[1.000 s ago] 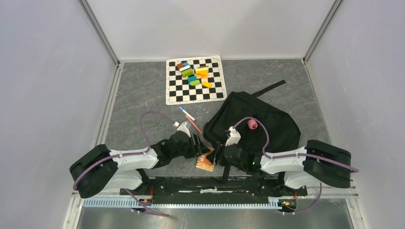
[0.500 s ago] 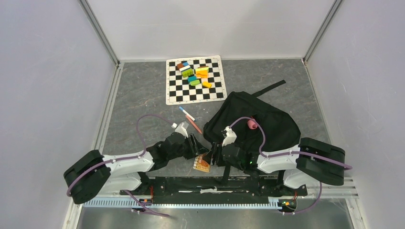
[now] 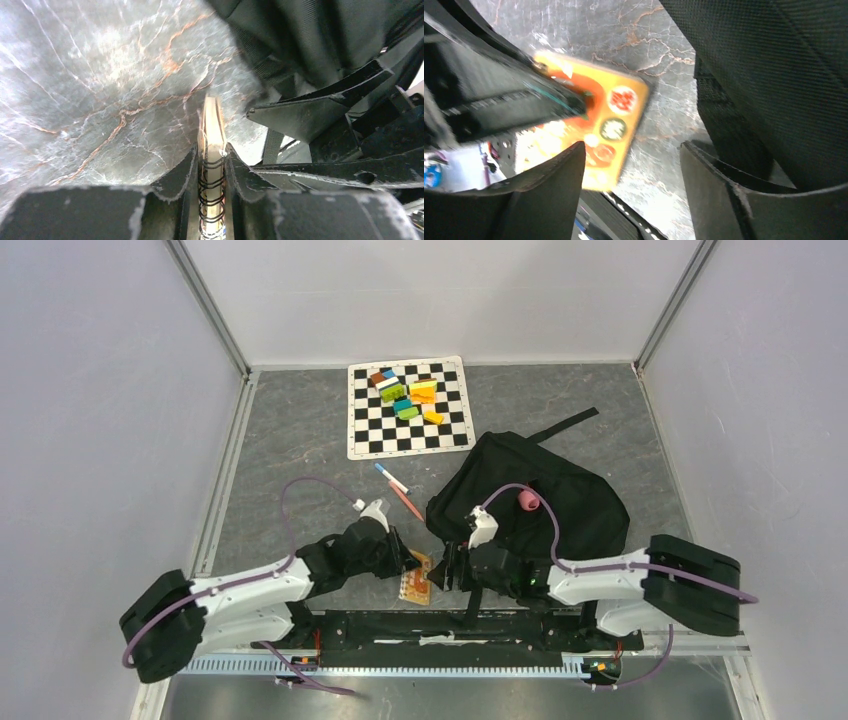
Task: Pack the student bag
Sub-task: Pick up the stationery from the center of the board, then place the stationery in the student bag.
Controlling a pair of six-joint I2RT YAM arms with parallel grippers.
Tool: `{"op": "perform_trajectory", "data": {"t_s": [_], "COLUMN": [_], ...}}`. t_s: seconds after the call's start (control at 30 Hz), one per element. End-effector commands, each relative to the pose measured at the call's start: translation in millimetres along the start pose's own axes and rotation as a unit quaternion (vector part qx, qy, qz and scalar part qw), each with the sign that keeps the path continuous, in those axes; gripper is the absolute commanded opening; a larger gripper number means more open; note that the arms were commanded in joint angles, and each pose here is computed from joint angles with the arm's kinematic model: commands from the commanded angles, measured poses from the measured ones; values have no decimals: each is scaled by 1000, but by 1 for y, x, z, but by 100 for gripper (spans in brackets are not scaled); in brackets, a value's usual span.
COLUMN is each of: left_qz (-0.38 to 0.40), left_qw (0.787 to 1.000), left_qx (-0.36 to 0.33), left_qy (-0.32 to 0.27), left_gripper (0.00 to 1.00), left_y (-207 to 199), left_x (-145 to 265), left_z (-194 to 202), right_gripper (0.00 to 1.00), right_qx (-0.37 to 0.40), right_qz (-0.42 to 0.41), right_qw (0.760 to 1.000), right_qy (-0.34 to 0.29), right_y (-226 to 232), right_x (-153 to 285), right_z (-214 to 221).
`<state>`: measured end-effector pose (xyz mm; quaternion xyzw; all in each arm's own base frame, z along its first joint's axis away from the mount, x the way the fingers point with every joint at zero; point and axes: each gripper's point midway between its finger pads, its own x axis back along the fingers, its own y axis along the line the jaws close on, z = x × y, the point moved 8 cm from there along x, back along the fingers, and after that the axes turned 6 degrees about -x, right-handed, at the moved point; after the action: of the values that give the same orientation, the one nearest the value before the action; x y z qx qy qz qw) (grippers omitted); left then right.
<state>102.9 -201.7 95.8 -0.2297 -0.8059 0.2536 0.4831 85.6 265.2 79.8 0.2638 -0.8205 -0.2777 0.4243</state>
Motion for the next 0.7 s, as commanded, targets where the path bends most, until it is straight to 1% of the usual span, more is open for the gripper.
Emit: {"op": "perform_trajectory", "data": {"t_s": [0.0, 0.07, 0.13, 0.2, 0.3, 0.37, 0.53, 0.67], "left_qz": [-8, 5, 34, 81, 150, 202, 318, 353], "left_qw": [994, 990, 985, 977, 962, 947, 905, 888], "left_qx": [-83, -114, -152, -192, -230, -249, -280, -289], "left_qy": [-67, -81, -71, -41, -6, 7, 36, 54], "left_gripper": [6, 5, 5, 4, 3, 3, 3, 3], "left_y": [-16, -22, -31, -43, -60, -71, -95, -102], "left_x": [28, 41, 52, 61, 73, 82, 104, 111], "left_z": [-27, -34, -36, -33, -30, -28, -23, -21], "right_gripper": [81, 92, 98, 98, 98, 98, 98, 97], "right_qx": [91, 126, 150, 191, 274, 309, 338, 333], "right_qz": [15, 16, -1, -51, -139, -183, -271, -338], "right_qw": [996, 992, 989, 980, 951, 933, 898, 872], "right_qy": [-19, -21, -5, 4, 16, 22, 77, 124], "right_y": [-10, -8, -7, 2, 27, 41, 63, 72], "right_x": [20, 29, 36, 46, 62, 73, 89, 96], "right_z": [-11, -24, -40, -56, -76, -87, -93, -83]}}
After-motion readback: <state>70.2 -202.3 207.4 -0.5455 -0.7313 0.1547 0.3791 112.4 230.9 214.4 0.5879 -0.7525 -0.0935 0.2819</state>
